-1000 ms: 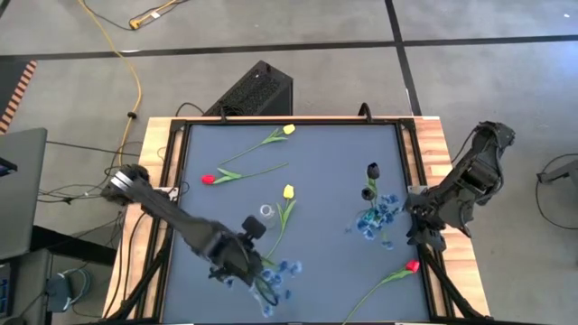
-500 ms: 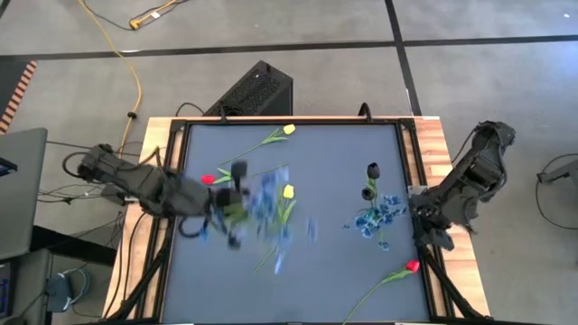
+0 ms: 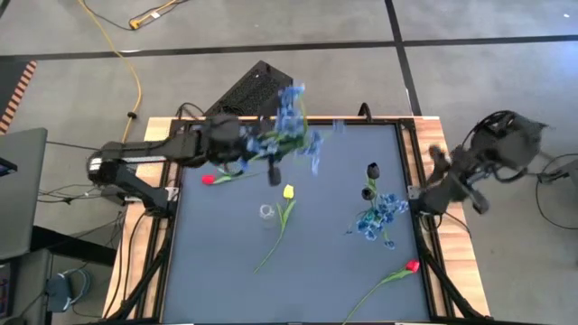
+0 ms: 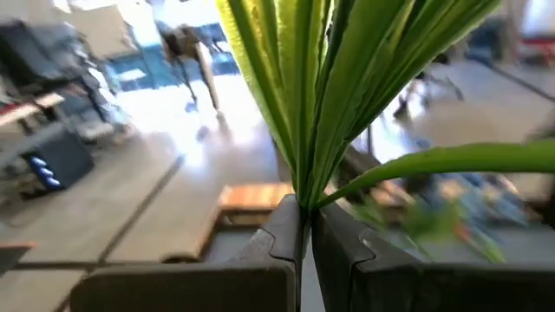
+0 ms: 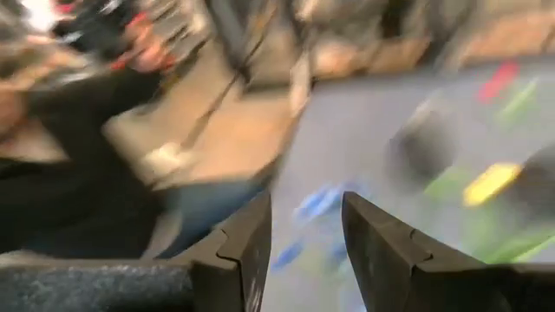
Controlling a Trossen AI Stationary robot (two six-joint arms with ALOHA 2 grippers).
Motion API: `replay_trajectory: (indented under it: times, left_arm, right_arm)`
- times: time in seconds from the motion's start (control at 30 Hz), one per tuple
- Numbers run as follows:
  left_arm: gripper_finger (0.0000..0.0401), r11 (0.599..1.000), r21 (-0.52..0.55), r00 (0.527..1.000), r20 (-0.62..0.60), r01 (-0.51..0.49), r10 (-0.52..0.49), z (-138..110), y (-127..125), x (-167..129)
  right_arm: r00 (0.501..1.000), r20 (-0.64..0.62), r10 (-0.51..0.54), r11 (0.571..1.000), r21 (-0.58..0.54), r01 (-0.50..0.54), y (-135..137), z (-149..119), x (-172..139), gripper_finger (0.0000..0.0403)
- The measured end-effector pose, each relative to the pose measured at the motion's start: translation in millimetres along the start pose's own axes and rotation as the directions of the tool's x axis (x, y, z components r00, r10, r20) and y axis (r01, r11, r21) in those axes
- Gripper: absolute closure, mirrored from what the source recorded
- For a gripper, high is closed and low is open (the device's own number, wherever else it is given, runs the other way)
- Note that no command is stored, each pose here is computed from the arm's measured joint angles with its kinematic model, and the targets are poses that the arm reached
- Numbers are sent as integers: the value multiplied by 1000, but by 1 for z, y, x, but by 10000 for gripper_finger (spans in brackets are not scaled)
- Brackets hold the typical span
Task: Sort flowers into vase by color
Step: Put the blue flowers into the blue vase
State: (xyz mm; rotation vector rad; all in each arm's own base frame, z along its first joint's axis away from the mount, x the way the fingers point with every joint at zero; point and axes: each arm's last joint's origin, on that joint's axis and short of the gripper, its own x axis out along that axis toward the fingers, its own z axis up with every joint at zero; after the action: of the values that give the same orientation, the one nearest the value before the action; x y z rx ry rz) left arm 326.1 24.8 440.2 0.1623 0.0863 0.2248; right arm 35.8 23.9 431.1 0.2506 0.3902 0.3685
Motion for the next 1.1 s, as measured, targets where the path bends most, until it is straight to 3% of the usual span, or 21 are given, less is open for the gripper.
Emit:
replay_trajectory:
  times: [0.1,0.23,0.4,0.57,0.73,0.93,1.1]
  left_arm:
    - [399,996,-61,996,67,-58,62,-8,24,24]
    - [399,975,-216,991,113,-43,69,-30,57,56]
    - [399,937,-350,998,60,1,22,-55,81,91]
    - [399,923,-371,990,128,100,-55,-44,87,123]
    - [399,897,-400,977,175,185,-124,-22,87,149]
    - [399,875,-412,967,121,254,-224,-30,72,185]
    - [399,865,-413,957,176,284,-230,-35,63,192]
  right_arm:
    - [968,169,-185,964,-160,212,-8,13,-15,235]
    - [887,305,-347,891,-189,414,-23,18,-40,235]
    - [882,368,-294,920,-141,366,-40,12,-66,235]
    - [856,408,-318,933,-24,359,-71,-2,-88,235]
    - [858,418,-297,945,0,327,-100,-11,-85,235]
    - [854,419,-307,946,33,323,-129,-13,-66,235]
    - [831,424,-361,921,26,388,-134,-16,-63,235]
